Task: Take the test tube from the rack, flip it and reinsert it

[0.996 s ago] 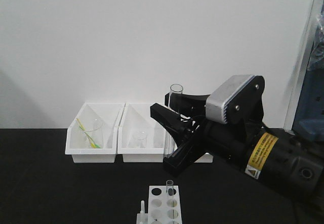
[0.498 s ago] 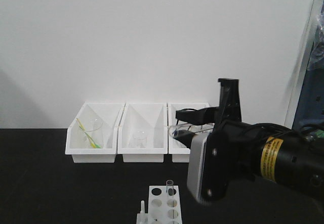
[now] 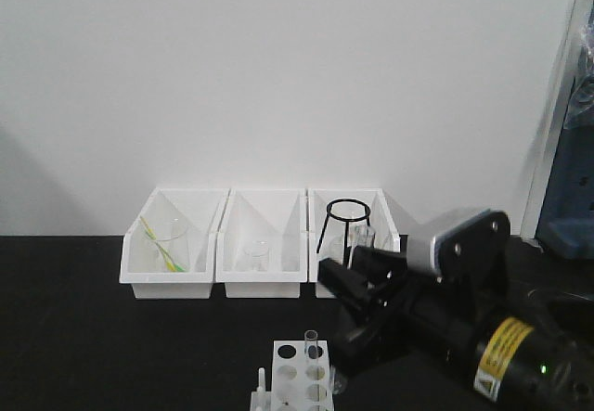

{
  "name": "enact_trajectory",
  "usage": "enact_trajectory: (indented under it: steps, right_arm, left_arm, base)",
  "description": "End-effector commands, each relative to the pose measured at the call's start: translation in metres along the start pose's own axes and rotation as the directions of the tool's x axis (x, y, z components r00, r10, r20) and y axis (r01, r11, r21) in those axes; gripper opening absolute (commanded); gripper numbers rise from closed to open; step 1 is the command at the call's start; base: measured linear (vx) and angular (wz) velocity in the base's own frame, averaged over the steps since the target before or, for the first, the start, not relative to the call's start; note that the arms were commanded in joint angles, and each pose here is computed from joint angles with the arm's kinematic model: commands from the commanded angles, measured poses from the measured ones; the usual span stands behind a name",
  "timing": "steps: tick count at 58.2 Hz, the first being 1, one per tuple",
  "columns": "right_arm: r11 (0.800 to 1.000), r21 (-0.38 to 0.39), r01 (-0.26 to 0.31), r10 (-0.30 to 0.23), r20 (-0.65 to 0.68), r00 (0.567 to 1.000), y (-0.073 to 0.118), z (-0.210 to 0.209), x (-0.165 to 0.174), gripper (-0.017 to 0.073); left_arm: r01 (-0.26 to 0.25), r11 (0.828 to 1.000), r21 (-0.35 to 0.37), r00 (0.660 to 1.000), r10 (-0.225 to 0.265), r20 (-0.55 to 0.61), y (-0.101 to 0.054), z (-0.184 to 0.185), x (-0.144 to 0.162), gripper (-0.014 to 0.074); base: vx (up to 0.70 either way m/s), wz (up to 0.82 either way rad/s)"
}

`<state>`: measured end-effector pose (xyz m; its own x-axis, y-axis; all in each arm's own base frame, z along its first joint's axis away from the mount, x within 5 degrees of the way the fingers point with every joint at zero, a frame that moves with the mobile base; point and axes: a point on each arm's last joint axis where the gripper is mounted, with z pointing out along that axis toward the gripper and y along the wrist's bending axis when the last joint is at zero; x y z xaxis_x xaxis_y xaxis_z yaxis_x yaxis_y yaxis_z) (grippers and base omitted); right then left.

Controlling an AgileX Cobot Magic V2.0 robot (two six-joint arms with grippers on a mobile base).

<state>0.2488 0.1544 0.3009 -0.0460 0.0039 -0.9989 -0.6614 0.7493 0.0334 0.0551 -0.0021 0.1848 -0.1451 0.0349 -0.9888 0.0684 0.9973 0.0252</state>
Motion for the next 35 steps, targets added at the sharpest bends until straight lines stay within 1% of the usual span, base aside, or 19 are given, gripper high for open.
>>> enact_trajectory:
  steps: [1,4,8,14,24,27,32,35]
  right_arm:
    - [0.992,-0.091,0.083,-0.060,0.233,0.971,0.010,-0.007,-0.009,-0.0007]
    - [0.988,-0.115,0.104,-0.072,0.256,0.964,0.012,-0.007,0.003,-0.0007]
    - [0.986,-0.139,0.097,-0.058,0.264,0.963,0.013,-0.005,0.014,-0.0007]
    - [0.981,-0.168,0.097,-0.055,0.238,0.970,0.013,0.004,0.027,-0.0007]
    - [0.978,-0.179,0.103,-0.063,0.216,0.974,0.011,0.017,0.038,-0.0007]
    - [0.974,-0.191,0.119,-0.078,0.211,0.974,0.011,0.023,0.037,-0.0007]
    - [0.961,-0.222,0.167,-0.120,0.212,0.970,0.012,0.032,0.034,-0.0007]
    - [0.954,-0.237,0.184,-0.135,0.210,0.968,0.012,0.037,0.033,-0.0007]
  left_arm:
    - [0.012,1.000,0.014,0.996,-0.013,0.090,-0.001,-0.001,-0.009,-0.0006]
    - [0.012,1.000,0.014,0.996,-0.013,0.090,-0.001,-0.001,-0.009,-0.0006]
    - [0.012,1.000,0.014,0.996,-0.013,0.090,-0.001,-0.001,-0.009,-0.0006]
    - [0.012,1.000,0.014,0.996,-0.013,0.090,-0.001,-0.001,-0.009,-0.0006]
    - [0.012,1.000,0.014,0.996,-0.013,0.090,-0.001,-0.001,-0.009,-0.0006]
    - [0.012,1.000,0.014,0.996,-0.013,0.090,-0.001,-0.001,-0.009,-0.0006]
    - [0.012,1.000,0.014,0.996,-0.013,0.090,-0.001,-0.001,-0.009,-0.0006]
    - [0.012,1.000,0.014,0.996,-0.013,0.090,-0.001,-0.001,-0.009,-0.0006]
  base:
    - [0.00,0.00]
    - [0.00,0.00]
    - [0.00,0.00]
    - [0.00,0.00]
    - [0.00,0.00]
    - [0.00,0.00]
    - [0.00,0.00]
    - [0.00,0.00]
